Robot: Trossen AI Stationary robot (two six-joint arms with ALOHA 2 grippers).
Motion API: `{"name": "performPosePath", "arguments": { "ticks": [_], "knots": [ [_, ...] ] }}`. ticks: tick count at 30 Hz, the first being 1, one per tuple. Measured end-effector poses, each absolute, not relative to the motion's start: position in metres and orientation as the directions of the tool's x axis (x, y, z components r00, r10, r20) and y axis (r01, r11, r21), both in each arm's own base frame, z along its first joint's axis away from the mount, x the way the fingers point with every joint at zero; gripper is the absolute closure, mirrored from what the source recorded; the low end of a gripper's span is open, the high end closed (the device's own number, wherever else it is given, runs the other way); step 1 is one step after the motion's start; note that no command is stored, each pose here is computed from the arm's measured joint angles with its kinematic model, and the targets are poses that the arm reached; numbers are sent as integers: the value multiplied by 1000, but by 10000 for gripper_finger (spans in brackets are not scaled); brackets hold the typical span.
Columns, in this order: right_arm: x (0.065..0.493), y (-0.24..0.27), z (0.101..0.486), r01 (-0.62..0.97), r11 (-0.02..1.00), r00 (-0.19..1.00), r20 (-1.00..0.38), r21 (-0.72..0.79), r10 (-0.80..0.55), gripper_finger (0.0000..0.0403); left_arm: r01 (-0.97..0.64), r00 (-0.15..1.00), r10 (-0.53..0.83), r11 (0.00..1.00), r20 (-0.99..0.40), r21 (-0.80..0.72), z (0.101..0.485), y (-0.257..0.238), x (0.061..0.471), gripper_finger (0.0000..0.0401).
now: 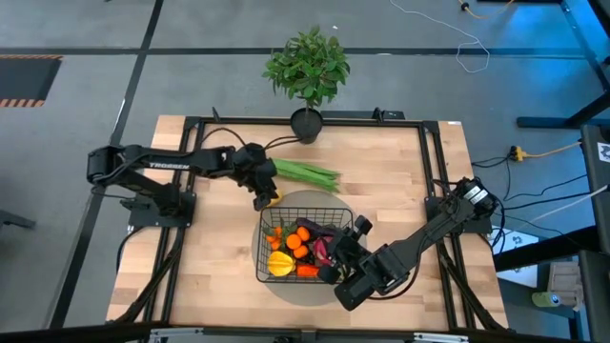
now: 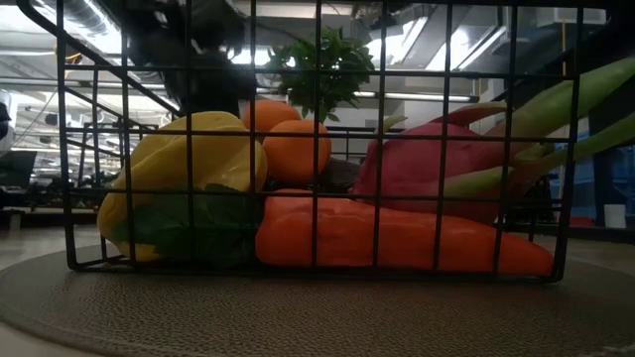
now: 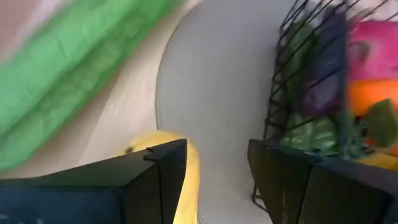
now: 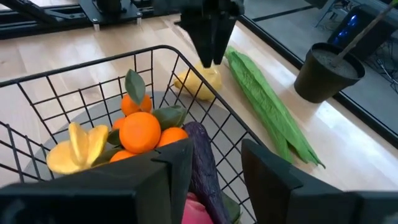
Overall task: Build produce basket
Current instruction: Put the pear into the black wire basket
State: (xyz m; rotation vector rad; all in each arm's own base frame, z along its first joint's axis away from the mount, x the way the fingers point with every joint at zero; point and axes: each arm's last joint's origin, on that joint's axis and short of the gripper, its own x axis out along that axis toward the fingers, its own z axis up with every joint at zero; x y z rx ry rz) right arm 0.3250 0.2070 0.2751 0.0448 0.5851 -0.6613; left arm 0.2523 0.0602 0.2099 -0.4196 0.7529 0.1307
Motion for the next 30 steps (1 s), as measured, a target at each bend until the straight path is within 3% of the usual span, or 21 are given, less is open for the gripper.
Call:
{"name": "performPosePath", "arguments": {
  "ticks": [11,19,22,30],
  "knots": [
    [325,207,275,591,794,635,-525,-142,-567,267,-334,649,-69,869,-758,-366,185,77,256,241],
    [325,207,275,584,799,631,-539,-144,-558,267,-550,425,-4,794,-905,-261,180,77,226,241],
    [325,207,275,584,799,631,-539,-143,-558,267,-561,450,64,796,-891,-226,187,78,225,241],
    [324,207,274,578,804,628,-554,-138,-547,267,-557,482,87,798,-872,-229,211,66,207,241]
  ]
}}
